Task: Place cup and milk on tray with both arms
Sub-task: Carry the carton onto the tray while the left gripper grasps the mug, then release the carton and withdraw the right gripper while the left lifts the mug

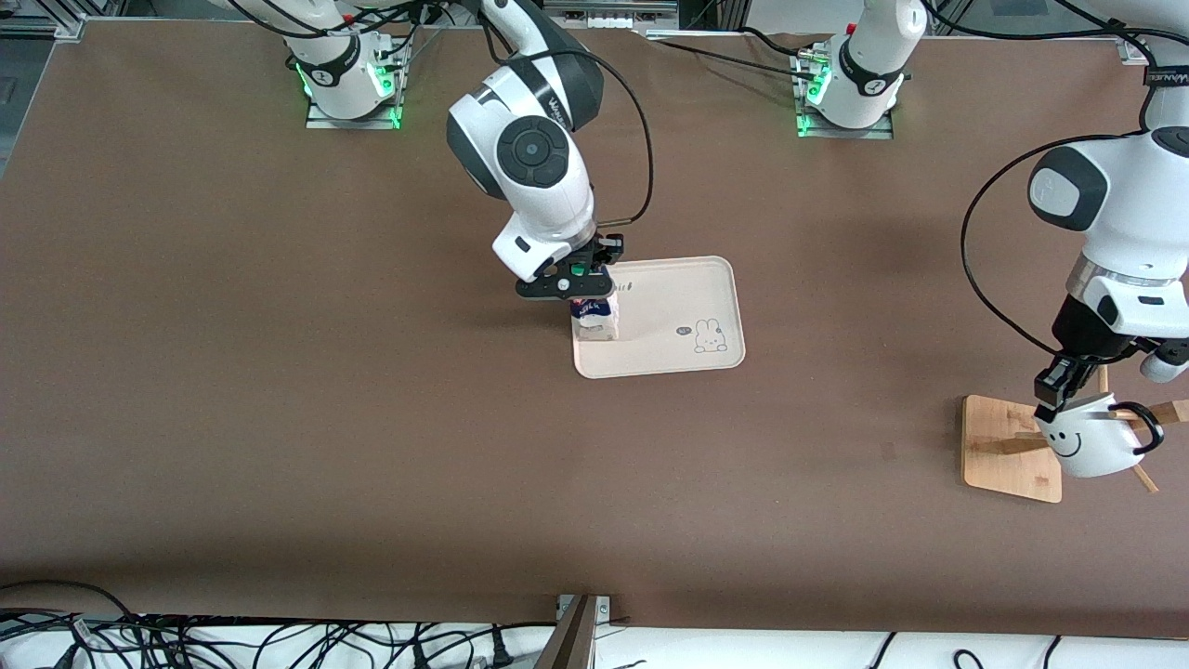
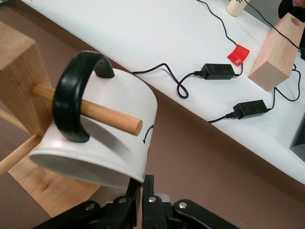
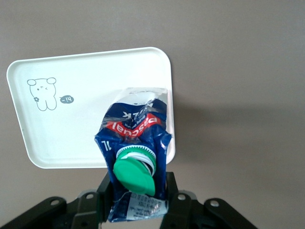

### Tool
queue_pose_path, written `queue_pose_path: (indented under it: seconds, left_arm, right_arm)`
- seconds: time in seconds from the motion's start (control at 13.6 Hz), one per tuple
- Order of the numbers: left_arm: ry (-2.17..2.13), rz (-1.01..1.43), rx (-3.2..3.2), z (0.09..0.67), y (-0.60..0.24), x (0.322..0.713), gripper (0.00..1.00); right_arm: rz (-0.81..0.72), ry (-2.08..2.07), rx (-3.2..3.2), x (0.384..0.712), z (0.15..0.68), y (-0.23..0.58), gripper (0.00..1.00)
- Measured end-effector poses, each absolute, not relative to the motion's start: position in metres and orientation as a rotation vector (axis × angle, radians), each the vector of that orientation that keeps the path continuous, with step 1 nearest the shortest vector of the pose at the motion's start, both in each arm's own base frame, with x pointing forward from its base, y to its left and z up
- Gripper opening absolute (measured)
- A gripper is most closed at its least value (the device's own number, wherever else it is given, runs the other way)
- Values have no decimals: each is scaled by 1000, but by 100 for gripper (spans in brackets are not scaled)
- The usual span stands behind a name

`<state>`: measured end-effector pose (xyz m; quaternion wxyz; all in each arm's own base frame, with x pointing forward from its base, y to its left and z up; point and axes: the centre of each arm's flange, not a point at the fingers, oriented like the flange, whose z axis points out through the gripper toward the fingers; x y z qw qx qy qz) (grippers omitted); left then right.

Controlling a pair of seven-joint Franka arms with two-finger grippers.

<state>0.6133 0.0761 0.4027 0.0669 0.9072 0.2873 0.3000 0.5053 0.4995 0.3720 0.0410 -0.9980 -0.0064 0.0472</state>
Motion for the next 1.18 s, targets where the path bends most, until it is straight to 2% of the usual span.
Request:
queue_pose_path:
  seconds: [0.22, 0.44, 0.81, 0.96, 1.18]
  left_arm:
    - [866, 905, 2735, 403, 76, 613, 6]
    - [858, 910, 2732, 405, 73, 614, 6]
    - [808, 817, 2760, 420, 49, 612, 6]
    - [761, 768, 2773, 434, 27, 610, 6]
    - [690, 713, 2788, 442, -6, 606, 6]
  right_arm:
    - [136, -39, -3074, 499, 357, 509, 47]
    - [125, -37, -3080, 502, 355, 508, 51]
    - [72, 39, -3061, 518, 388, 502, 99]
    - [74, 99, -3059, 532, 418, 481, 100]
    - [123, 154, -3067, 572, 477, 389, 100]
